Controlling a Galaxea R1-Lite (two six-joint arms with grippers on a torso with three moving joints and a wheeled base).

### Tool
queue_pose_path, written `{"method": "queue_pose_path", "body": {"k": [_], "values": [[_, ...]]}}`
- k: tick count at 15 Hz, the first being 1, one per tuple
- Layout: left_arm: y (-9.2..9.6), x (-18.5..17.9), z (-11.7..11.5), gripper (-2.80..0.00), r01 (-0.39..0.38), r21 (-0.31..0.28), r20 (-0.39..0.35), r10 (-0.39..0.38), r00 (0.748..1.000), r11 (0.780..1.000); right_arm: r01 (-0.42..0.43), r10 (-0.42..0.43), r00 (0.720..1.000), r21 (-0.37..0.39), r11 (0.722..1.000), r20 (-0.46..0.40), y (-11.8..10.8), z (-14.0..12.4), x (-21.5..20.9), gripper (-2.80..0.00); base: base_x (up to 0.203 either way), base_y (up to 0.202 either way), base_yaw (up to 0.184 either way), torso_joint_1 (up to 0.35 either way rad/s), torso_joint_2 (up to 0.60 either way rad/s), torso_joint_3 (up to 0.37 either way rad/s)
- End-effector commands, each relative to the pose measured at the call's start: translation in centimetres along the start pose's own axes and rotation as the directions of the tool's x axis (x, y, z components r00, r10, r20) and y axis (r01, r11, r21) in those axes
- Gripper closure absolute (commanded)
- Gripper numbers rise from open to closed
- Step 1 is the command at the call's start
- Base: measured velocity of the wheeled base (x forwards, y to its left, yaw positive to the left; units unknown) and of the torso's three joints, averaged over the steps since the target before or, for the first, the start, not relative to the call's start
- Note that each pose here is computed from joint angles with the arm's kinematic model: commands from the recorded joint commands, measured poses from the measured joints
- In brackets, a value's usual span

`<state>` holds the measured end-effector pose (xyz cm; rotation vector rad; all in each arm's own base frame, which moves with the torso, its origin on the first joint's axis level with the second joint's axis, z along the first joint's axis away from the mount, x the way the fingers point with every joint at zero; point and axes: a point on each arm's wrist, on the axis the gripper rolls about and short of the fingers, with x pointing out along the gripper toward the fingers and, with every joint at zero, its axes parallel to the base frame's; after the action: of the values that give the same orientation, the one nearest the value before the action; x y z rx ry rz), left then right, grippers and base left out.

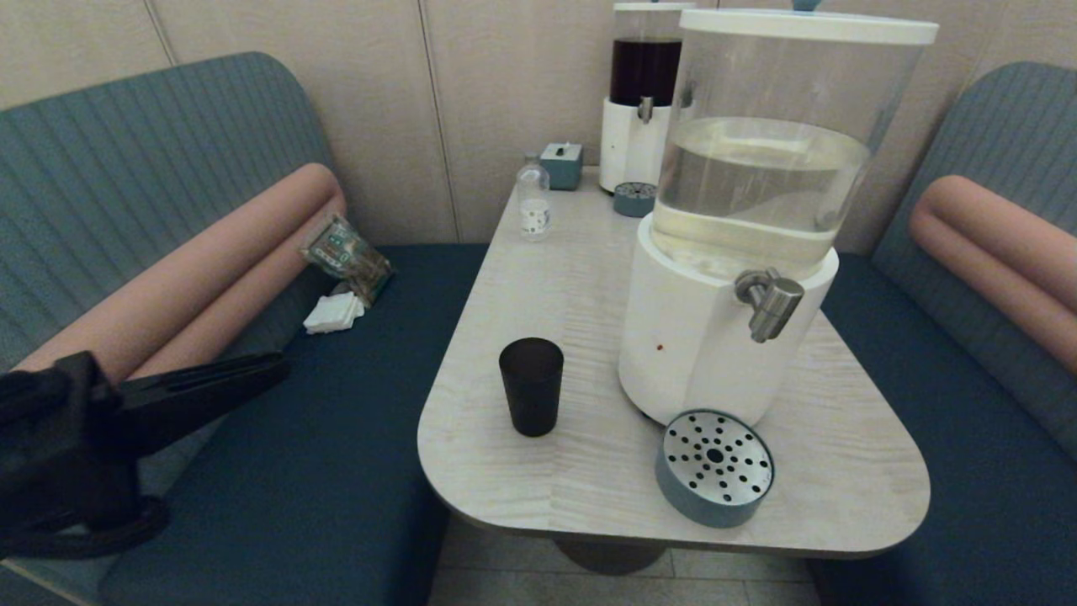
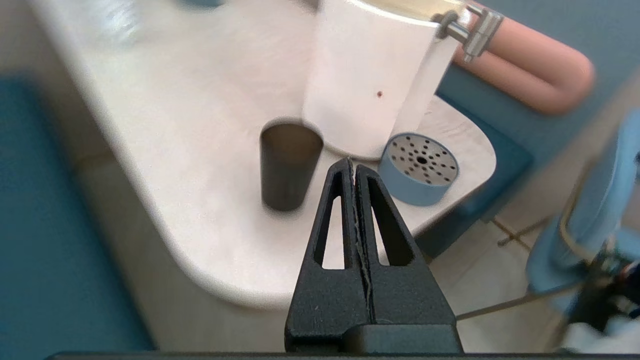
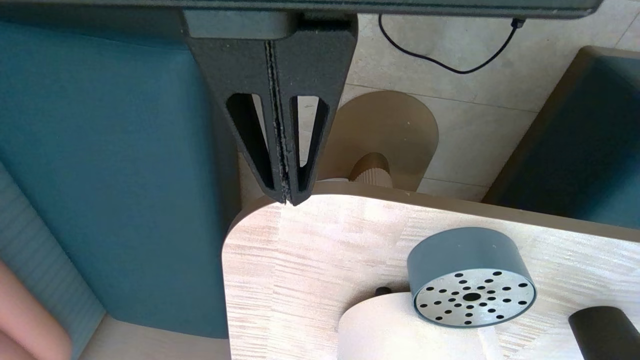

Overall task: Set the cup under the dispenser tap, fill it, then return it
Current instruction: Pick up the cup

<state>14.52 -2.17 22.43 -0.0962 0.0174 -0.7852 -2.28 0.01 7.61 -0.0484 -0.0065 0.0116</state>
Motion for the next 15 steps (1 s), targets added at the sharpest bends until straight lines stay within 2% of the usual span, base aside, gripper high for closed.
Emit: {"method": "queue_pose_path", "body": {"k": [1, 4, 6, 7, 11, 13, 15], "values": [[4.5, 4.8, -2.4, 0.00, 0.060, 0.069, 0.045, -0.063, 0.997, 0.996, -0.001, 0.001, 1.000, -0.001, 1.000, -0.003, 0.0, -0.1, 0.0, 0.00, 0.000, 0.000, 0.000, 0.000, 0.00, 0.000], [8.0, 7.8, -6.8, 0.00, 0.150, 0.133, 0.012, -0.153, 0.988, 0.980, -0.001, 0.001, 1.000, -0.001, 1.000, -0.003, 0.0, -0.1, 0.0, 0.00, 0.000, 0.000, 0.000, 0.000, 0.00, 0.000], [9.7, 9.0, -8.3, 0.00, 0.200, 0.177, 0.005, -0.204, 0.979, 0.964, -0.001, 0.001, 1.000, -0.001, 1.000, -0.003, 0.0, -0.1, 0.0, 0.00, 0.000, 0.000, 0.000, 0.000, 0.00, 0.000], [10.6, 9.9, -8.7, -2.80, 0.211, 0.195, 0.007, -0.216, 0.976, 0.958, -0.001, 0.001, 1.000, -0.001, 1.000, -0.003, 0.0, -0.1, 0.0, 0.00, 0.000, 0.000, 0.000, 0.000, 0.00, 0.000], [12.7, 11.8, -11.0, -2.80, 0.268, 0.214, -0.024, -0.269, 0.963, 0.939, -0.001, 0.001, 1.000, -0.001, 1.000, -0.003, 0.0, -0.1, 0.0, 0.00, 0.000, 0.000, 0.000, 0.000, 0.00, 0.000], [13.7, 12.6, -12.9, -2.80, 0.286, 0.227, -0.050, -0.283, 0.958, 0.931, -0.001, 0.001, 1.000, -0.001, 1.000, -0.003, 0.0, -0.1, 0.0, 0.00, 0.000, 0.000, 0.000, 0.000, 0.00, 0.000], [13.9, 13.1, -14.5, -2.80, 0.328, 0.216, -0.073, -0.320, 0.945, 0.920, -0.001, 0.001, 1.000, -0.001, 1.000, -0.003, 0.0, -0.1, 0.0, 0.00, 0.000, 0.000, 0.000, 0.000, 0.00, 0.000]]}}
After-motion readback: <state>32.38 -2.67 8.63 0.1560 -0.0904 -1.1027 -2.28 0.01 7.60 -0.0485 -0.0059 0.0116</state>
